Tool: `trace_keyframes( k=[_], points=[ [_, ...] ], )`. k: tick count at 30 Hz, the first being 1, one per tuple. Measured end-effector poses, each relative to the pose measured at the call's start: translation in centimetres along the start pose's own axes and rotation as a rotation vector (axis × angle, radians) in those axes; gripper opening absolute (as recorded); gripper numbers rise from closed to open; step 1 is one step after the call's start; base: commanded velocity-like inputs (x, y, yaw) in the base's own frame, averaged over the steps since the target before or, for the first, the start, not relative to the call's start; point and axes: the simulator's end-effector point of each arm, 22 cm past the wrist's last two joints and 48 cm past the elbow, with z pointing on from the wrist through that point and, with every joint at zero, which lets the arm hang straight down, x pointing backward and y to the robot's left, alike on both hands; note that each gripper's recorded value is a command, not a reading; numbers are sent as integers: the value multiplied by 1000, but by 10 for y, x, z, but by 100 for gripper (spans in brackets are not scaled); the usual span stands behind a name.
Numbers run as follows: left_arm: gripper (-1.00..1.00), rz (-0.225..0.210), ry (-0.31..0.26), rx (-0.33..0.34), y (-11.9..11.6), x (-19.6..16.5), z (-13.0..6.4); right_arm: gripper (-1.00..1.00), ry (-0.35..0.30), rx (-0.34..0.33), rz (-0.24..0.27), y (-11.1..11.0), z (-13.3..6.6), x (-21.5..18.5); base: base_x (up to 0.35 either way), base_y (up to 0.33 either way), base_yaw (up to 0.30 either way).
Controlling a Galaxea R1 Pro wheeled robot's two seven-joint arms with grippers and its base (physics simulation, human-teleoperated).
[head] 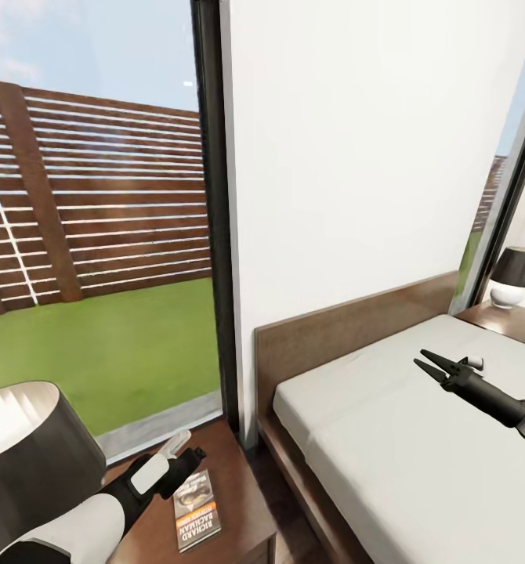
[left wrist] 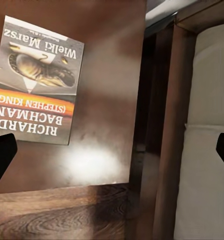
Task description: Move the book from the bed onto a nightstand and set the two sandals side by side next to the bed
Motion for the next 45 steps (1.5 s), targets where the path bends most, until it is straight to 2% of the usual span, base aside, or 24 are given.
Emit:
trace_keyframes(
  k=[14,23,37,45],
  points=[
    [100,0,4,1,-12,-6,-18,100,-9,17,15,10,1,-13,0,0,0],
    [100,3,10,8,-25,-5,-29,100,-14,21,-15,19,3,-23,0,0,0],
    [100,5,18,15,-41,-6,-46,100,-15,25,-19,34,7,-36,0,0,0],
    [100,5,19,17,-43,-4,-46,100,-13,27,-17,33,7,-36,0,0,16]
  ],
)
